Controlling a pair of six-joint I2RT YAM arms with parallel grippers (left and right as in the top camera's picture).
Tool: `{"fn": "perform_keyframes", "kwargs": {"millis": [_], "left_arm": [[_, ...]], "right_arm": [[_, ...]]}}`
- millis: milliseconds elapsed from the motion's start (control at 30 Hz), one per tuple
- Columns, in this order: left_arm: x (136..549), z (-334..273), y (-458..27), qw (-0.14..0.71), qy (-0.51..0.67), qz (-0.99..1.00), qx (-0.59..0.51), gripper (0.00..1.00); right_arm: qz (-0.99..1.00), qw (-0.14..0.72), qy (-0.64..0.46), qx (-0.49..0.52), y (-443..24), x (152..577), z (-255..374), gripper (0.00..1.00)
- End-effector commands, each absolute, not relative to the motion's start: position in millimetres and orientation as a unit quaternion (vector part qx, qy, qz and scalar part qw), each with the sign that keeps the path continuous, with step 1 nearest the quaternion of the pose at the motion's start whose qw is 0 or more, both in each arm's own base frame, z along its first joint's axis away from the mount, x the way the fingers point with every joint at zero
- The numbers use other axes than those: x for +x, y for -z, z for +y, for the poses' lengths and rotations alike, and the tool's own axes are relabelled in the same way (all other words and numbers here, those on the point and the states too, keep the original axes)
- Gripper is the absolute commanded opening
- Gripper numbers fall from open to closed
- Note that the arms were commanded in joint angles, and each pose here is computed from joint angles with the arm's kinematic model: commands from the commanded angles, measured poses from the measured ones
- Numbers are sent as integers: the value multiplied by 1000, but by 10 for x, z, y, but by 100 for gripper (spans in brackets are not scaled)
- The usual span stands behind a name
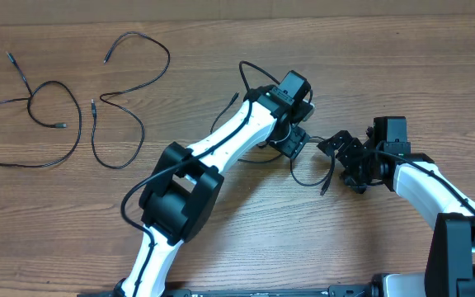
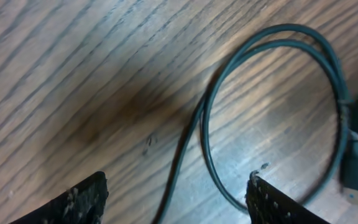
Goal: Untangle cables
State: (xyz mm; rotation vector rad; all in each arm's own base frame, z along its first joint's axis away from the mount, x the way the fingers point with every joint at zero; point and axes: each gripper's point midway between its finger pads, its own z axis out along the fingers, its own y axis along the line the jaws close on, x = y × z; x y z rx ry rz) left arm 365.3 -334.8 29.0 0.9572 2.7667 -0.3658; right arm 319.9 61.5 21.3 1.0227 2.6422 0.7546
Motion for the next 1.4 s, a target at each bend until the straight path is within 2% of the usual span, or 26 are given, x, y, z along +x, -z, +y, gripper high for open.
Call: {"fn": "perform_keyframes", "kwargs": {"millis": [0, 100, 133, 233, 367, 400, 467, 600, 800, 1033, 1200, 1300, 1367], "left_arm": [[3508, -3396, 81, 61, 118, 926, 353, 71], [3455, -3411, 295, 45, 112, 927, 356, 61], [3441, -3403, 356, 40, 108, 927, 357, 61], [3452, -3289, 540, 33, 69, 931, 357, 38], [3587, -2956, 581, 45, -32, 935, 350, 19], [3627, -2869, 572, 49, -59, 936, 344, 11], [3702, -2661, 534, 57, -117, 938, 320, 5], [3741, -2326, 445, 61, -198, 943, 261, 4], [3662, -2023, 361, 30, -229, 954, 192, 4], [3694, -2006, 220, 2, -189, 969, 160, 4], [3906, -2078, -64, 16, -153, 978, 138, 5], [4080, -2092, -257, 35, -132, 983, 121, 16], [4201, -2066, -326, 51, -124, 985, 109, 29]], "right_arm": [[900, 99, -232, 356, -119, 3132, 548, 100], [900, 99, -232, 356, -119, 3132, 548, 100], [900, 99, -232, 356, -119, 3132, 548, 100], [900, 99, -232, 356, -119, 3132, 548, 100], [900, 99, -232, 356, -119, 3132, 548, 100], [900, 99, -232, 356, -119, 3132, 548, 100], [900, 99, -232, 356, -119, 3132, 548, 100], [900, 99, -232, 356, -119, 3132, 548, 100], [900, 99, -232, 356, -119, 3132, 548, 100], [900, 99, -232, 356, -119, 3132, 548, 100], [900, 99, -232, 356, -119, 3132, 548, 100], [900, 99, -232, 356, -119, 3132, 548, 100], [900, 99, -232, 356, -119, 3132, 548, 100]]}}
